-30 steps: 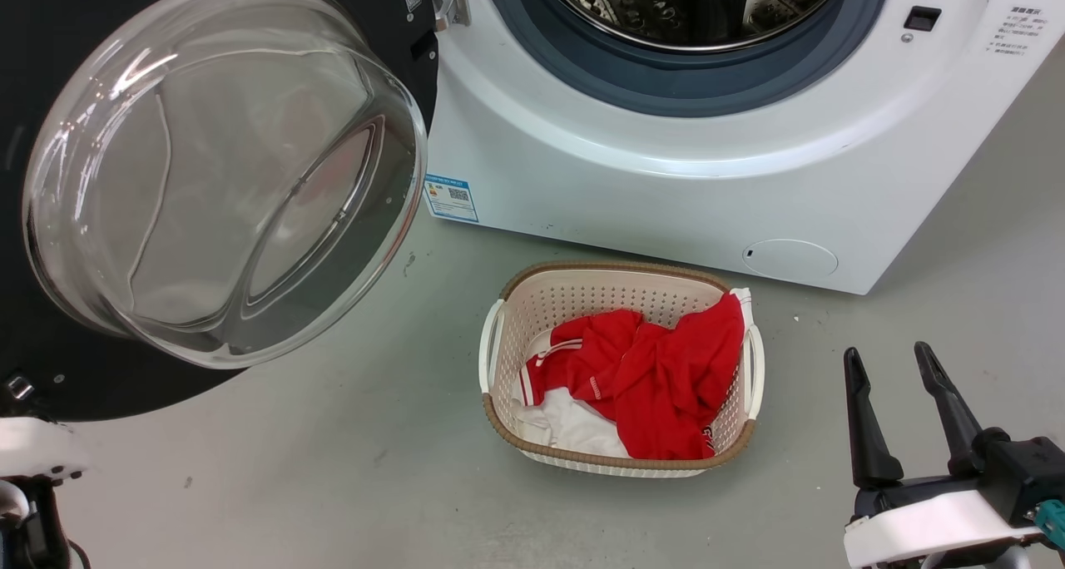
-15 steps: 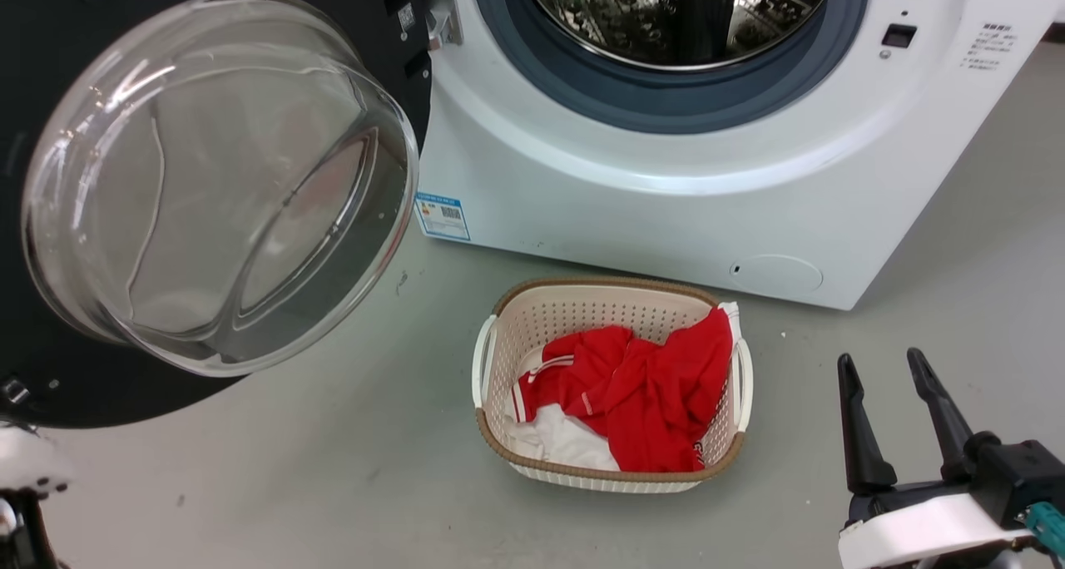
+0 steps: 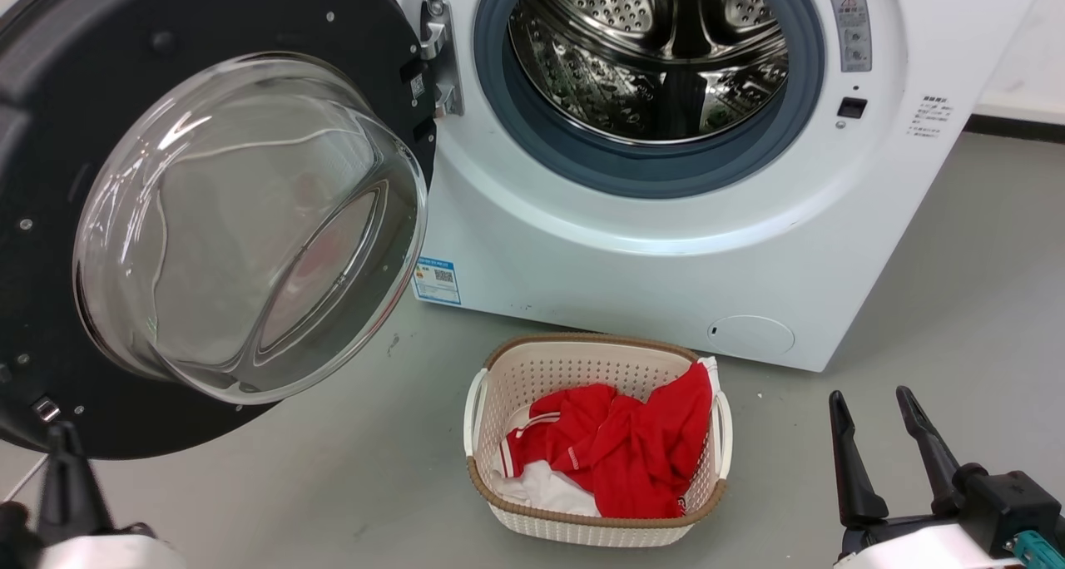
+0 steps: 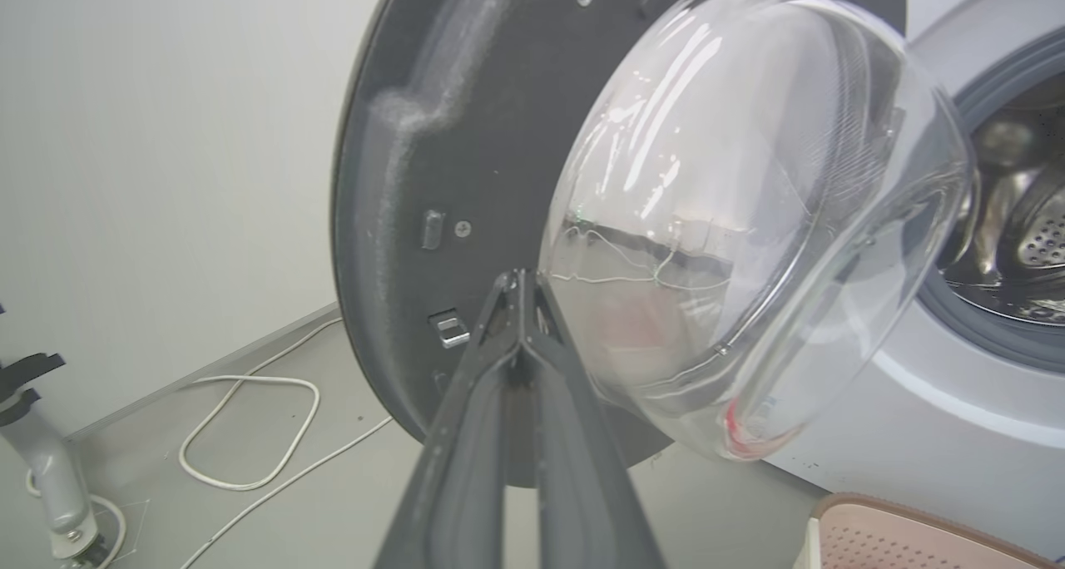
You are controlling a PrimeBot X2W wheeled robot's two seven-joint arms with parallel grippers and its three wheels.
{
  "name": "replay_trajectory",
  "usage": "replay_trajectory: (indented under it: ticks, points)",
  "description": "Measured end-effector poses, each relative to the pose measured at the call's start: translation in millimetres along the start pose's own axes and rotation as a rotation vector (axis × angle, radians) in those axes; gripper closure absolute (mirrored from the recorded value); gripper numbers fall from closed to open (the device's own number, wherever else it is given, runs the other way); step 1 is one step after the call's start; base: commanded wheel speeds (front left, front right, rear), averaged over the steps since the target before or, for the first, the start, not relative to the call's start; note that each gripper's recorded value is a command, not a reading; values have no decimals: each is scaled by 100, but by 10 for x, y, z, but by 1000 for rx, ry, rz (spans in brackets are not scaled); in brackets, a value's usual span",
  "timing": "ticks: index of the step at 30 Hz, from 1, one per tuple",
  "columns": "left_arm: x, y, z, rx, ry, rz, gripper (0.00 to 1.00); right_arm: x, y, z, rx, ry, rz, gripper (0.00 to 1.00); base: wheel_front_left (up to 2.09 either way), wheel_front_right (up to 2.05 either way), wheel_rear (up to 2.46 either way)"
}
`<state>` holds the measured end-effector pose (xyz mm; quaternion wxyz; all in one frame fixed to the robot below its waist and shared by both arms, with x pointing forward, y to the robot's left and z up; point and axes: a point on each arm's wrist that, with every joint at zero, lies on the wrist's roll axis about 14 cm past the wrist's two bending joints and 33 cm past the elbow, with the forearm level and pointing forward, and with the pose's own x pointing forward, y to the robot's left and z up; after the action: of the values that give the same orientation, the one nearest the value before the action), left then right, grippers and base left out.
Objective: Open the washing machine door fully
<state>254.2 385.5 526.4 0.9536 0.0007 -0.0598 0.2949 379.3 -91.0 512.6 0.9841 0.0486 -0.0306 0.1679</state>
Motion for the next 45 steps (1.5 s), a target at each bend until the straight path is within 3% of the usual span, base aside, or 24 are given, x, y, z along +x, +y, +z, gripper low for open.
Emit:
replay_trajectory:
  ticks: [8, 16, 17, 18, 20, 22, 23, 34, 45]
  points:
    - [-135, -723, -95, -71, 28, -187, 100, -118, -85, 71, -11, -13, -35, 0, 0, 0, 0]
    - [-81, -1483, -35, -74, 7, -405, 100, -264, -294, 135, -23, -29, -109, 0, 0, 0, 0]
    - [-80, -1583, -28, -76, 4, -434, 92, -287, -329, 141, -25, -30, -121, 0, 0, 0, 0]
    - [-77, -1668, -20, -78, 2, -455, 65, -308, -359, 149, -27, -32, -132, 0, 0, 0, 0]
    - [-73, -1830, -12, -79, -2, -496, 43, -352, -416, 162, -33, -34, -153, 0, 0, 0, 0]
    - [-77, -1968, -16, -79, -2, -532, 9, -399, -469, 175, -38, -37, -173, 0, 0, 0, 0]
    - [-79, -2026, -18, -78, -2, -547, 0, -419, -491, 184, -39, -39, -182, 0, 0, 0, 0]
    - [-90, -2408, 24, -74, -24, -638, 0, -561, -622, 232, -49, -52, -237, 0, 0, 0, 0]
    - [-174, -2373, -20, -45, -20, -625, 0, -586, -612, 224, -46, -54, -238, 0, 0, 0, 0]
